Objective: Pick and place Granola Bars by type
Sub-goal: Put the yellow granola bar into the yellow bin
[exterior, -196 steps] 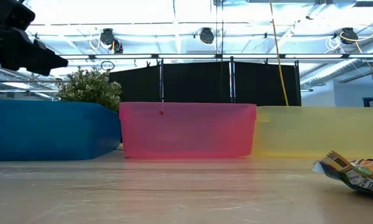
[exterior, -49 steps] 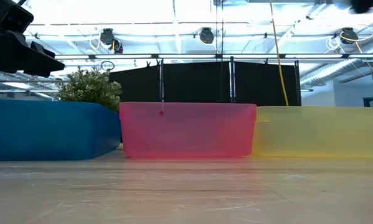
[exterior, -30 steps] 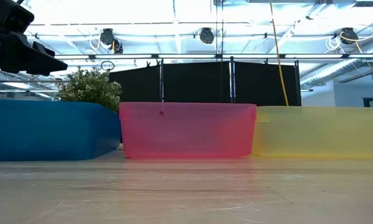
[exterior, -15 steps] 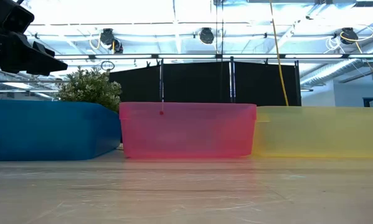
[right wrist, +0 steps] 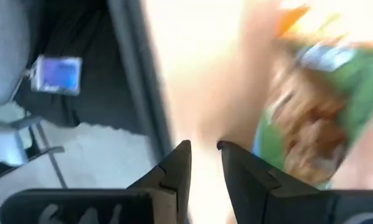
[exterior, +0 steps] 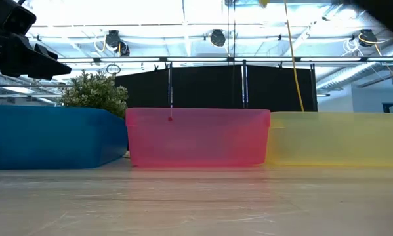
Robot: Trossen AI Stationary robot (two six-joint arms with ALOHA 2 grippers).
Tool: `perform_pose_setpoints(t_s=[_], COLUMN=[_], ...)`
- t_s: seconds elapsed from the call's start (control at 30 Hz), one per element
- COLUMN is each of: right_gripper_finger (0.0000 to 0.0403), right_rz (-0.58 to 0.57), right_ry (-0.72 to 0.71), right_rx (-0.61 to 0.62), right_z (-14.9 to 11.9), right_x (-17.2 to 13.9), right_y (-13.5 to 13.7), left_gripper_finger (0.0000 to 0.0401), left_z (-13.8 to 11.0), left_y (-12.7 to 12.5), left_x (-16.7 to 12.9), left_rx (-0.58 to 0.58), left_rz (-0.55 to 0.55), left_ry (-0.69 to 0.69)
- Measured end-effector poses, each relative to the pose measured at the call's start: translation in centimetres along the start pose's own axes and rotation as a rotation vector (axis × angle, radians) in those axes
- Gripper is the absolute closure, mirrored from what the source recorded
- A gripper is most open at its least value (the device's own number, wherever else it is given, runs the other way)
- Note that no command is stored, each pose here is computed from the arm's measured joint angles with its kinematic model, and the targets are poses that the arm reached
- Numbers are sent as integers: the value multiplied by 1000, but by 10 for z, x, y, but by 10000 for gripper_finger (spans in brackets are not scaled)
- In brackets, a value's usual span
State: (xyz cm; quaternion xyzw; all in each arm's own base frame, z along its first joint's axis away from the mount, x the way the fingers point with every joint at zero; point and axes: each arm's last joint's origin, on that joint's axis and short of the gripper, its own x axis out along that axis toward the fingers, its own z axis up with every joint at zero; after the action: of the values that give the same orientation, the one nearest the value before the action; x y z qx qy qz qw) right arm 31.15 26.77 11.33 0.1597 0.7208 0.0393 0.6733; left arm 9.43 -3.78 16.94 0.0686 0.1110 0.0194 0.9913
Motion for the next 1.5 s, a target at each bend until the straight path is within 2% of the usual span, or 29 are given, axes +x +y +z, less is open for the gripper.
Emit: perform_pose_setpoints(t_s=[0.13,0.37,0.47,0.67,0.83,1.0,1.2,1.37,1.5], right_gripper_finger=[317,317,316,316,309,263,174,117,95], right_rz=[-76,-229,-227,-121,-172,-159,-190,-186,-188], right_ry=[-13,-120,-164,-284,-413,-304,-229,-200,-178], right_rx=[16,34,26,8,93,171,298,338,371], right_z=[3,2,0,-8,-19,-25,-28,-31,-35], right_x=[-7,-29,-38,-71,-96,-93,-89,-71,-51], right_y=[-10,-20,-18,-4,-3,-6,-15,-25,-39], left_gripper_finger=[343,343,343,343,343,343,343,343,343], left_z=[0,0,0,0,0,0,0,0,0], left_y=[0,0,0,0,0,0,0,0,0], left_x=[0,0,0,0,0,0,0,0,0], left_rx=[0,-3,-5,-5,-9,-13,-16,-15,-14], left_rz=[0,0,0,0,-1,-2,-2,-2,-2], left_ry=[0,-1,-1,0,0,0,0,1,2])
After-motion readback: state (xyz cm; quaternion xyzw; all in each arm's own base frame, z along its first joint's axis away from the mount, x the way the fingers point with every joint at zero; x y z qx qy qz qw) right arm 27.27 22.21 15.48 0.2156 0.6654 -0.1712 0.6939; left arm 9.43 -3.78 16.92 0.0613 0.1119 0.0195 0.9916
